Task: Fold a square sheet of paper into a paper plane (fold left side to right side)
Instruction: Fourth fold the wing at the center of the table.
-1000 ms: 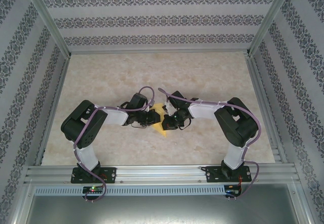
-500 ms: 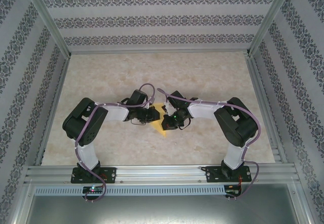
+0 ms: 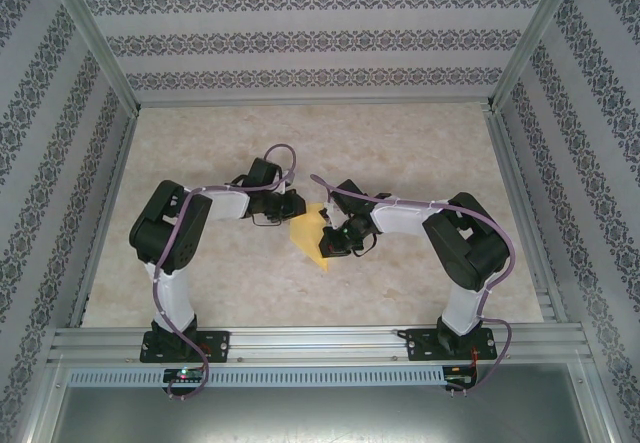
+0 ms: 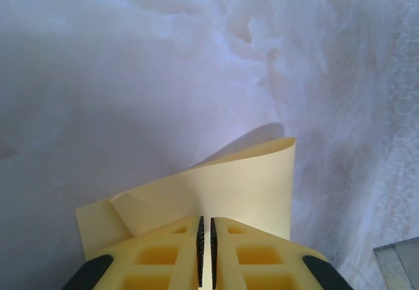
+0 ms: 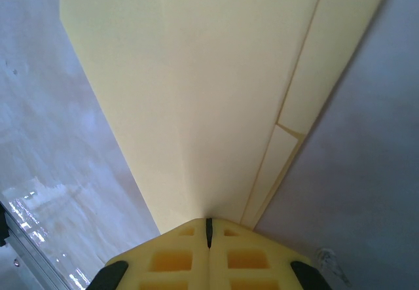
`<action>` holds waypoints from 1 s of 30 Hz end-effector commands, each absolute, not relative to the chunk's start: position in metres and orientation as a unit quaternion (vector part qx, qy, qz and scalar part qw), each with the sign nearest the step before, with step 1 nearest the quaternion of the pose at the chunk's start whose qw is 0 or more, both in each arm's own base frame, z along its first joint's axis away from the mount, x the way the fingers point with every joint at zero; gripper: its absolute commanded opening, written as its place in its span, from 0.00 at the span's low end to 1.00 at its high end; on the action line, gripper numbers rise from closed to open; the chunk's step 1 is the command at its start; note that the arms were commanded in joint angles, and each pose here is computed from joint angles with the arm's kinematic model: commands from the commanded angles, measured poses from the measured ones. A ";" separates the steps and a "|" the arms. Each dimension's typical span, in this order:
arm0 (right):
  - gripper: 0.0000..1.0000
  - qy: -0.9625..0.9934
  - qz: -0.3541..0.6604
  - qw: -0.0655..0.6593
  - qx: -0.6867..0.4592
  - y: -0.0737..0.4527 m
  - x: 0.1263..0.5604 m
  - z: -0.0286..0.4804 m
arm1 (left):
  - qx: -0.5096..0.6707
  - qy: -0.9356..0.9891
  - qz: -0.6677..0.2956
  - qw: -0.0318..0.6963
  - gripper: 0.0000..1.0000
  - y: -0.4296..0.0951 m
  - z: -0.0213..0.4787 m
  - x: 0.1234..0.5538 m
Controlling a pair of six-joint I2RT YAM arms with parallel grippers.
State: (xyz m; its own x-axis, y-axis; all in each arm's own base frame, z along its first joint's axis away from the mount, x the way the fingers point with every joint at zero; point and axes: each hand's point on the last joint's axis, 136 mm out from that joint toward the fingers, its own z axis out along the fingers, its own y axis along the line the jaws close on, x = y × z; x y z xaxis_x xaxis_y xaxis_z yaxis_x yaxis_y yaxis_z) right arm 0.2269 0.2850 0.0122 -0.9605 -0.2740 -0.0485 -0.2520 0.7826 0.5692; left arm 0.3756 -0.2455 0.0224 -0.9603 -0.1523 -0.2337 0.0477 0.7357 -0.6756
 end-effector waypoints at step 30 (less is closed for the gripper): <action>0.00 -0.970 -0.183 0.100 0.124 0.239 0.184 -0.036 | -0.004 0.902 -0.377 0.211 0.17 -0.207 0.083 0.392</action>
